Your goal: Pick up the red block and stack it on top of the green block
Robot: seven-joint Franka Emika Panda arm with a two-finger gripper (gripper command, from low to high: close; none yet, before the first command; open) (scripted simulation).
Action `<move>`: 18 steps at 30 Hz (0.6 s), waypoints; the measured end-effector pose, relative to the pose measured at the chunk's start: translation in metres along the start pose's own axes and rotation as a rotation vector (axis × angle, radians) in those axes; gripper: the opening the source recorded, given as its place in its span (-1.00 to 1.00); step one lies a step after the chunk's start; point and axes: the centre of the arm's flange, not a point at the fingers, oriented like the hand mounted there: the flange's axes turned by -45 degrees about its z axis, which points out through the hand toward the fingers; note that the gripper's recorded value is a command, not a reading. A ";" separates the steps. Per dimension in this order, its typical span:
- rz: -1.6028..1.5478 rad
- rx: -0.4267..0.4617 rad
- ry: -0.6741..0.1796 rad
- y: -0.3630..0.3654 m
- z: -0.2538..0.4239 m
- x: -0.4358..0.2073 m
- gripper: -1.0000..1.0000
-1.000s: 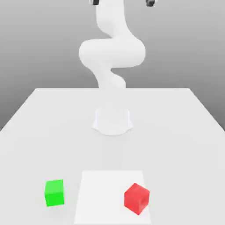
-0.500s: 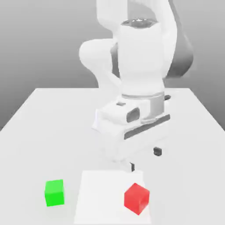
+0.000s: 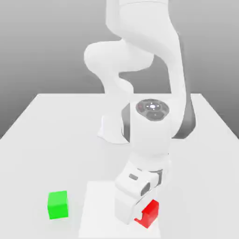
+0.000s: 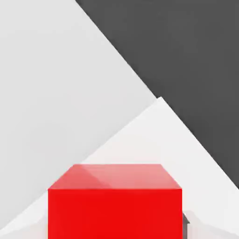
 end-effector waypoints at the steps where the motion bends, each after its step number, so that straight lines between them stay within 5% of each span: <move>1: -0.001 -0.001 0.000 0.000 -0.008 0.000 -1.00; 7: 0.075 -0.003 -0.001 0.027 -0.066 -0.028 -1.00; 13: 0.459 -0.001 -0.001 0.121 -0.094 -0.195 -1.00; 18: 0.467 0.000 0.003 0.125 -0.058 -0.202 -1.00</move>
